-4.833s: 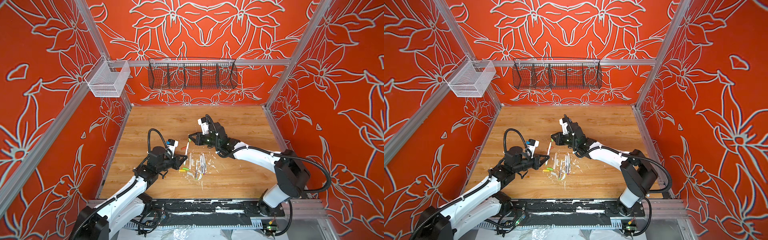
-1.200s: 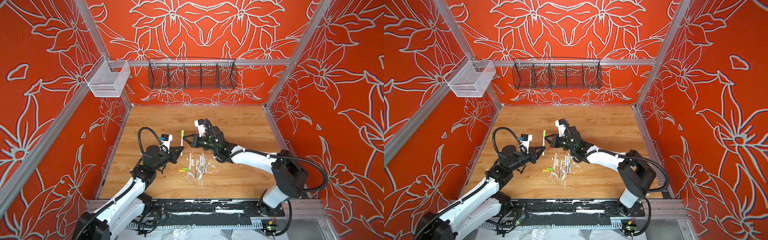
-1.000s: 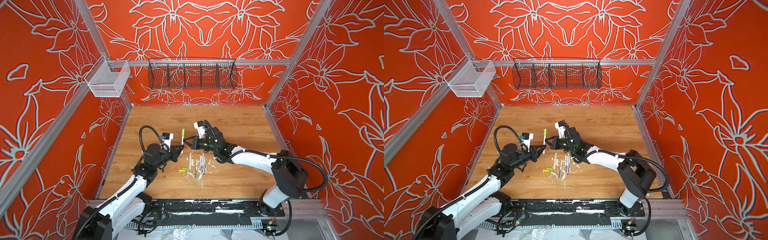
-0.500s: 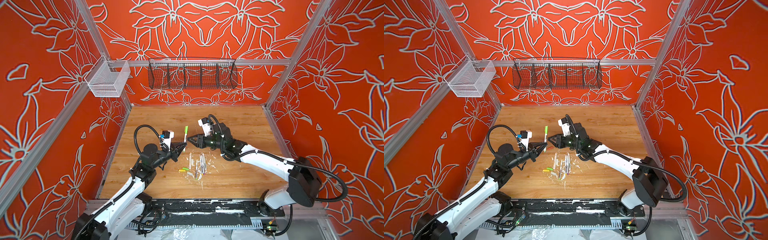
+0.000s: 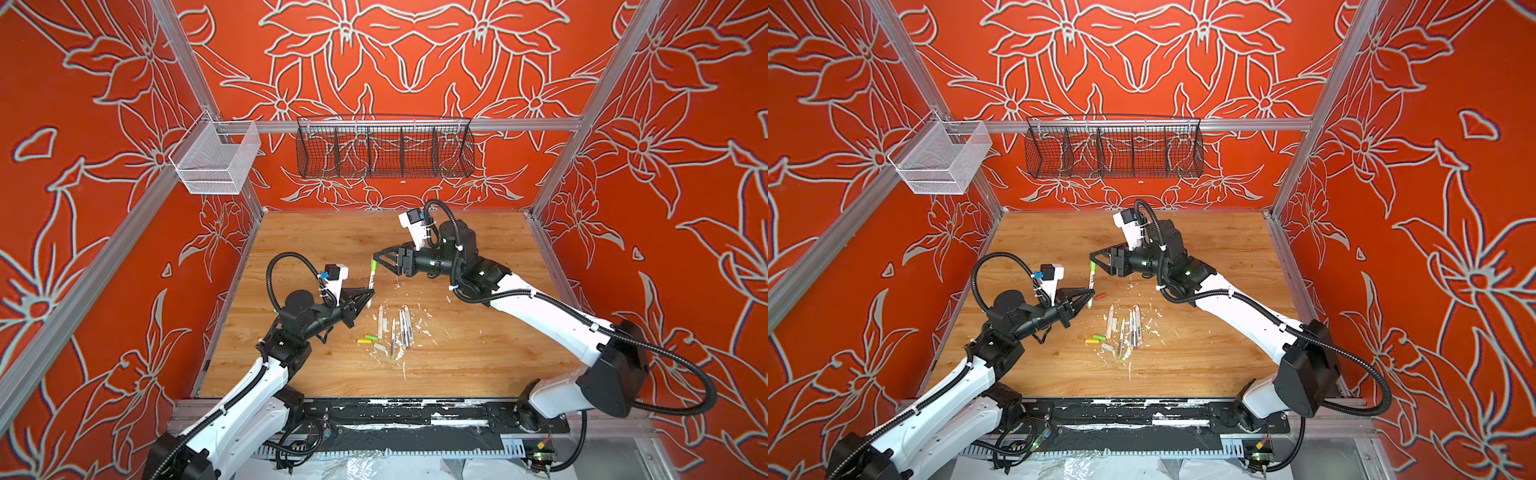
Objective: Insert the pens into the pen caps
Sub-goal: 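Press the green cap down onto the marker held by the left gripper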
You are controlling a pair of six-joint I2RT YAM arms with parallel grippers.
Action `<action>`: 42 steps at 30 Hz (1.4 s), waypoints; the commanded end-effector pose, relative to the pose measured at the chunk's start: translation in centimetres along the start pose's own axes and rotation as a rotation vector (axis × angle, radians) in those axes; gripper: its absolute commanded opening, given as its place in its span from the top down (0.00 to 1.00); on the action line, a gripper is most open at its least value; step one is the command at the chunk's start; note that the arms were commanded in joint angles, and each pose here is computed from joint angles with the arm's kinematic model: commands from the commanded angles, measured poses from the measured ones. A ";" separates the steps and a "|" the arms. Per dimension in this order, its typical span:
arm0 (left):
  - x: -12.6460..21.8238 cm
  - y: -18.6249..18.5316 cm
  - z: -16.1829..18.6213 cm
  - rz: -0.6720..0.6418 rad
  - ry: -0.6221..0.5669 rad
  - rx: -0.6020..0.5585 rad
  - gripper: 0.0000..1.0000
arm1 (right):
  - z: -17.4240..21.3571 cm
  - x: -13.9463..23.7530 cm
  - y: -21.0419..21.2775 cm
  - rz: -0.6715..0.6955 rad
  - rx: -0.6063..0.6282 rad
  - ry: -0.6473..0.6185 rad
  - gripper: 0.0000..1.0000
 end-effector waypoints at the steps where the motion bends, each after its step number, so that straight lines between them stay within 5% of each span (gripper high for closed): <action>1: 0.0 -0.4 0.1 0.031 -0.001 -0.012 1.00 | 0.1 -1.0 -0.1 -0.030 -0.013 0.029 0.48; 13: 0.0 -0.4 0.1 0.032 -0.004 -0.017 1.00 | 1.2 -2.3 -0.6 0.014 -0.030 0.064 0.75; 22: -0.3 -1.3 -2.4 0.061 -0.074 -0.079 1.00 | 4.7 -3.1 -2.2 0.049 -0.176 0.207 1.00; 42: -4.2 -4.2 -12.1 0.206 -0.205 -0.283 1.00 | 14.9 -3.0 -3.8 0.033 -0.440 0.368 1.00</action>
Point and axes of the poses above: each gripper's point midway between its finger pads, its own x axis back along the fingers, its own y axis along the line the jaws close on, z = x × y, the point moved 6 cm from there along x, back along the fingers, and after that the axes turned 3 degrees about x, right-handed, at the moved point
